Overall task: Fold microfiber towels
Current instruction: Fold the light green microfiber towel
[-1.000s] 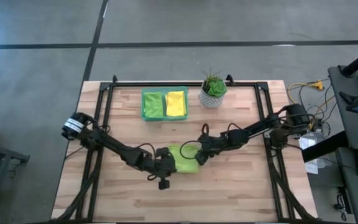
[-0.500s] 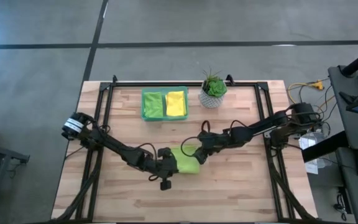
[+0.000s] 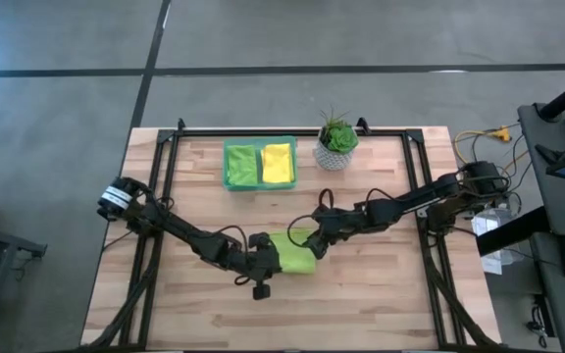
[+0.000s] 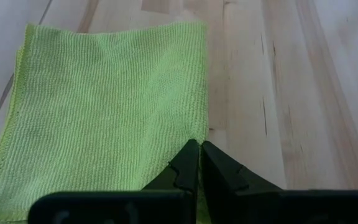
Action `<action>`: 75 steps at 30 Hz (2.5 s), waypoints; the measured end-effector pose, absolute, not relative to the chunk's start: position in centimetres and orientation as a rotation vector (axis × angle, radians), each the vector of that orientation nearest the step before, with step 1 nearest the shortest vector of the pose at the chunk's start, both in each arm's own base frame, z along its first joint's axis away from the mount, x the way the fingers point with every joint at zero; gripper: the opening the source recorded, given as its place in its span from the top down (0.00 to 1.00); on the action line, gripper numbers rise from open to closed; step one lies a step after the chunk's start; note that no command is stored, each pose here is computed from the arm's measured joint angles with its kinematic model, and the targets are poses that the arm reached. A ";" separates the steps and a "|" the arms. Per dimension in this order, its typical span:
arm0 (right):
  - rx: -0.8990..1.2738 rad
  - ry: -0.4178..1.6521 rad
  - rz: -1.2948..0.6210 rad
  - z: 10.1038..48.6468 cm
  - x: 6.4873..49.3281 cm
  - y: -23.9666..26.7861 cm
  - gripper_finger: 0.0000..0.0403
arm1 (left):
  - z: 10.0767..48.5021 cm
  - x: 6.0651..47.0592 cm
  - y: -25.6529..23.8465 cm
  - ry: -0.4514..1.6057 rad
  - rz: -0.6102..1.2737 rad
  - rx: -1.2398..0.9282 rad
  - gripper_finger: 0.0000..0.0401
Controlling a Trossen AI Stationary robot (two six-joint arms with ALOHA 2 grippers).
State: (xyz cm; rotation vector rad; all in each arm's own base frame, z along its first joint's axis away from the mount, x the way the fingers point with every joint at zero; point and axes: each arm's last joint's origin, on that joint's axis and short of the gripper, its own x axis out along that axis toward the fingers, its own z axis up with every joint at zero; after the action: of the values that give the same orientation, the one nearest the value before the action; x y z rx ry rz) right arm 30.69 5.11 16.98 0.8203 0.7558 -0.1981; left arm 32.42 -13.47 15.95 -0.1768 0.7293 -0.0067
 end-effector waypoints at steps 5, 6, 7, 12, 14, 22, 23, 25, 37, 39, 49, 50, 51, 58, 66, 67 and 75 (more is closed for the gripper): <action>0.821 0.758 -0.194 17.0 30.7 5.3 0.61 | 16.0 32.4 -13.5 0.728 -0.007 -0.178 1.00; 0.821 0.758 -0.194 17.0 30.7 5.3 0.61 | 16.0 32.4 -13.5 0.728 -0.007 -0.179 1.00; 0.820 0.758 -0.193 17.0 30.7 5.3 0.61 | 16.0 32.4 -13.5 0.728 -0.007 -0.179 1.00; 0.819 0.759 -0.190 17.0 30.6 5.4 0.61 | 16.0 32.4 -13.4 0.727 -0.006 -0.181 1.00; 0.818 0.760 -0.188 17.0 30.6 5.5 0.61 | 16.0 32.5 -13.4 0.727 -0.006 -0.182 1.00; 0.813 0.761 -0.183 17.0 30.6 5.6 0.61 | 16.2 32.6 -13.5 0.717 -0.009 -0.186 1.00; 0.813 0.761 -0.184 17.0 30.6 5.5 0.61 | 16.2 32.6 -13.5 0.717 -0.009 -0.186 1.00; 0.812 0.761 -0.183 17.0 30.6 5.5 0.61 | 16.2 32.6 -13.5 0.717 -0.008 -0.186 1.00; 0.804 0.761 -0.180 17.0 30.6 5.5 0.61 | 16.2 32.6 -13.5 0.717 -0.008 -0.187 1.00; 0.804 0.761 -0.180 17.0 30.6 5.5 0.61 | 16.2 32.6 -13.5 0.717 -0.008 -0.187 1.00; 0.802 0.761 -0.179 17.0 30.6 5.6 0.61 | 16.2 32.6 -13.5 0.719 -0.008 -0.185 1.00; 0.802 0.762 -0.179 17.0 30.6 5.6 0.61 | 16.2 32.6 -13.5 0.719 -0.008 -0.185 1.00; 0.801 0.761 -0.178 17.0 30.6 5.5 0.61 | 16.2 32.6 -13.5 0.718 -0.008 -0.185 1.00; 0.807 0.747 -0.172 16.9 30.9 5.6 0.61 | 16.2 32.7 -13.3 0.716 -0.003 -0.187 1.00; 0.819 0.778 -0.192 15.5 33.0 6.0 0.61 | 16.5 33.0 -13.1 0.690 -0.003 -0.196 1.00; 0.819 0.779 -0.194 15.4 33.3 6.0 0.61 | 16.5 33.0 -13.1 0.690 -0.003 -0.196 1.00; 0.724 0.973 -0.238 12.8 34.9 6.6 0.61 | 16.8 33.0 -13.1 0.683 -0.003 -0.203 1.00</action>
State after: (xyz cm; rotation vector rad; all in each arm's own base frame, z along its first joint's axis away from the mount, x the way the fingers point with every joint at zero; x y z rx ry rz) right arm 34.94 6.58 12.81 0.7241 0.9727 -0.2380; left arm 33.03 -13.12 16.79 -0.2027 0.6834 -0.0033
